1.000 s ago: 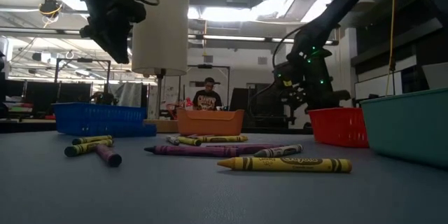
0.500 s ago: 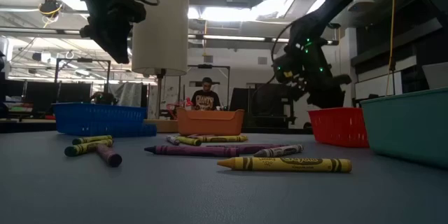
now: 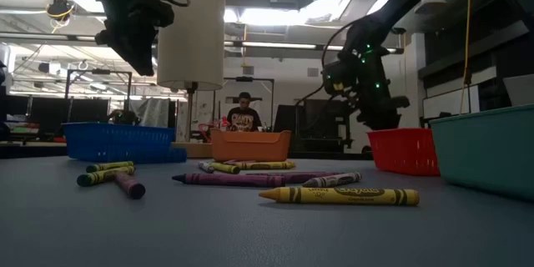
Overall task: Sort crayons
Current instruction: Put the gray crayon into the orange bin, then put the green crayon into the dark blue bin
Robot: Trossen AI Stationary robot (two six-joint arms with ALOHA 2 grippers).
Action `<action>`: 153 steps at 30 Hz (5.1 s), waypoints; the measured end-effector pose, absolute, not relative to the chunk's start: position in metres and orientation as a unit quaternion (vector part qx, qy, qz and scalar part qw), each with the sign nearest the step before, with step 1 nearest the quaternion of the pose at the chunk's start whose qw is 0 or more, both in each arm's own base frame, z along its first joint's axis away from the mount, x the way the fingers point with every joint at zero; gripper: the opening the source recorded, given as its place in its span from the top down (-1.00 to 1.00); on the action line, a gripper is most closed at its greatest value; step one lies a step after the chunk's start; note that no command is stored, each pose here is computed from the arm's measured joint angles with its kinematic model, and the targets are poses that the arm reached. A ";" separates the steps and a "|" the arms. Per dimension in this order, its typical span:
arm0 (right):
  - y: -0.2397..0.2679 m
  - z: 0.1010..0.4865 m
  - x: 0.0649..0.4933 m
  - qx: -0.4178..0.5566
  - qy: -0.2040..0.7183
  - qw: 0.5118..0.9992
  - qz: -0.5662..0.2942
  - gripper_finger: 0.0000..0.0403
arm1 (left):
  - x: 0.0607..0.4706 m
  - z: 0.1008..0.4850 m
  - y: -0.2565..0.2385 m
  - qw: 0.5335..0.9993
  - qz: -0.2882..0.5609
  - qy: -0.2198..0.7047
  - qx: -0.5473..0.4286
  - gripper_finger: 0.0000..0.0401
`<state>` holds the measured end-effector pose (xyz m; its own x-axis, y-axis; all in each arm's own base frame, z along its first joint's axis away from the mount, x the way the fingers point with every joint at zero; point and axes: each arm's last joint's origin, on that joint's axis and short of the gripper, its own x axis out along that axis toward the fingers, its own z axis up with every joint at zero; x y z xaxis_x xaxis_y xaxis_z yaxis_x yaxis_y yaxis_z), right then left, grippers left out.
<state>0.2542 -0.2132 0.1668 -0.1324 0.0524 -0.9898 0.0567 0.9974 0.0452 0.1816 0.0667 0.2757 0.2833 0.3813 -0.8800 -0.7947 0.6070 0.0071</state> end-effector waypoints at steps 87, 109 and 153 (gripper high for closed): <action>-0.195 0.196 0.328 -0.226 0.694 0.684 0.018 0.95 | 0.183 0.277 0.067 0.773 0.393 0.450 -0.215 0.58; -0.110 0.258 0.418 -0.354 0.443 0.822 0.048 0.90 | 0.184 0.277 0.066 0.775 0.379 0.452 -0.226 0.58; -0.086 0.343 0.309 -0.227 0.567 0.792 -0.020 0.31 | 0.251 0.224 -0.054 0.697 0.295 0.487 -0.435 0.58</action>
